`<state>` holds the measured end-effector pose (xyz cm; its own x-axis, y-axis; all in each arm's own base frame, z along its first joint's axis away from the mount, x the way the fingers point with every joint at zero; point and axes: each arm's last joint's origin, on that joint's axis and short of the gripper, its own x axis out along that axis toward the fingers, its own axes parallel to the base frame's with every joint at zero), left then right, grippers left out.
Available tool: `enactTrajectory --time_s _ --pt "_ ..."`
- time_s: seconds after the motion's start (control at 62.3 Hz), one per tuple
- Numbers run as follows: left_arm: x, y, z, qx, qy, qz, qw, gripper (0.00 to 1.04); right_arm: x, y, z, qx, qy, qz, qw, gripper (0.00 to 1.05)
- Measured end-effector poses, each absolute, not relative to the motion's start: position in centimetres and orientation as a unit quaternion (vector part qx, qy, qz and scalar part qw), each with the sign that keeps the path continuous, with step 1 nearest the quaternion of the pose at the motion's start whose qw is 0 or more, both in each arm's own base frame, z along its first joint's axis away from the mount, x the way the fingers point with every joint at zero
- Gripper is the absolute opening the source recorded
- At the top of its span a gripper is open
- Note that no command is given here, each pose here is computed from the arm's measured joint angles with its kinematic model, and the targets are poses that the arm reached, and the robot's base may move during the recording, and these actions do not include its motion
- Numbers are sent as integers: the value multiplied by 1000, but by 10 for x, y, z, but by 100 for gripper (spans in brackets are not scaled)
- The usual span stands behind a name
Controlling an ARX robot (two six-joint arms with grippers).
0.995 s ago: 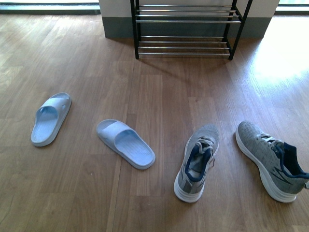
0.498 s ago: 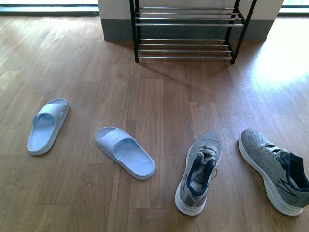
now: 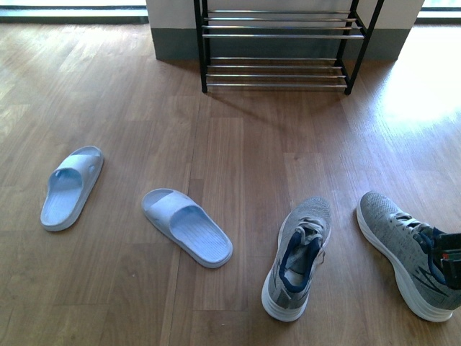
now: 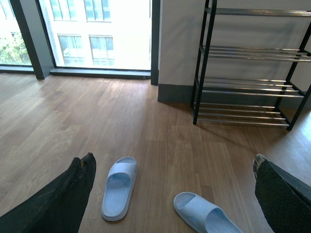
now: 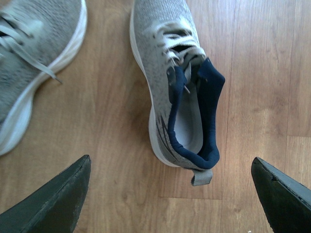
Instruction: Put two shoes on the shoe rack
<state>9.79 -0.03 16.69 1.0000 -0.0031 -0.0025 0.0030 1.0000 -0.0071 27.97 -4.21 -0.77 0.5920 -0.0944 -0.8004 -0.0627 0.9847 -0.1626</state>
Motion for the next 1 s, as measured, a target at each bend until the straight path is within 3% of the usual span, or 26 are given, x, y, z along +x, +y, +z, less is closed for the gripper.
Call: enactTrajectory --time_s 0.562,0.77,0.995 --pt "98 0 167 -4 1 -1 1000 95 315 -77 -76 -128 504 -61 852 96" --pt "98 0 167 -4 1 -2 1000 95 326 -73 -86 -111 529 -34 841 96" --pt "98 0 167 -4 1 -2 1000 95 344 -69 -92 -107 515 -33 850 96"
